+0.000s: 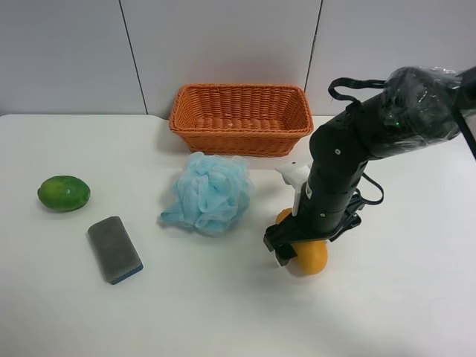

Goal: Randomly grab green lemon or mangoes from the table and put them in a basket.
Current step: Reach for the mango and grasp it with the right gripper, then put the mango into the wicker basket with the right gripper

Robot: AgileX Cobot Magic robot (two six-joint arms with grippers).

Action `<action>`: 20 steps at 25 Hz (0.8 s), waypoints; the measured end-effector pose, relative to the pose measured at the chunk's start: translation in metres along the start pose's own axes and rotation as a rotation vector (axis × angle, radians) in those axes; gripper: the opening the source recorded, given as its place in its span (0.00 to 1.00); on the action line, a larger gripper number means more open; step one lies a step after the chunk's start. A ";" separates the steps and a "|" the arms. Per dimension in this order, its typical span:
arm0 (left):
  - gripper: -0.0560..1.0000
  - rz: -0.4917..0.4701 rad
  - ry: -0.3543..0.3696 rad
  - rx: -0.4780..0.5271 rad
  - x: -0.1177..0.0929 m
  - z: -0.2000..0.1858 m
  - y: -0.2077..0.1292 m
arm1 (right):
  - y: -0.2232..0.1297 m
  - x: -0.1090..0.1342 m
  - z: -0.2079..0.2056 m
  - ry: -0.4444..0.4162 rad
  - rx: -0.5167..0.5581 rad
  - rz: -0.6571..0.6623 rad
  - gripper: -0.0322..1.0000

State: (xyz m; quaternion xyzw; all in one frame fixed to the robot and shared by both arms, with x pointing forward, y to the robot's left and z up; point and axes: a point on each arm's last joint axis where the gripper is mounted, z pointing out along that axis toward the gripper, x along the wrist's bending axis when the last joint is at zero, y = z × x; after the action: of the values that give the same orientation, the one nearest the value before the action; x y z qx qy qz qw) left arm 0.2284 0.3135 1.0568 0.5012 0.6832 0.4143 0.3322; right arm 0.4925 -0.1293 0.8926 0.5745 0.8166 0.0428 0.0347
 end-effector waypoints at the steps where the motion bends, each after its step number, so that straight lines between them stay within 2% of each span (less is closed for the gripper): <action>1: 0.99 0.000 0.000 0.000 0.000 0.000 0.000 | 0.000 0.000 0.000 0.000 0.000 0.000 0.92; 4: 0.99 0.000 0.000 0.000 0.000 0.000 0.000 | 0.000 0.000 0.000 0.001 -0.002 0.000 0.91; 6: 0.99 0.000 0.000 0.000 0.000 0.000 0.000 | 0.000 0.000 0.000 0.001 -0.002 0.000 0.86; 9: 0.99 0.000 0.000 0.000 0.000 0.000 0.000 | 0.000 0.000 0.000 0.001 -0.003 0.000 0.63; 20: 0.99 0.000 0.000 0.000 0.000 0.000 0.000 | 0.000 0.001 0.000 0.002 0.000 0.001 0.63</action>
State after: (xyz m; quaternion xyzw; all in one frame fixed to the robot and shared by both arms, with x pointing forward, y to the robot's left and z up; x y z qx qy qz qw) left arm 0.2284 0.3135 1.0568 0.5012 0.6832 0.4143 0.3322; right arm 0.4921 -0.1285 0.8923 0.5751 0.8162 0.0435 0.0341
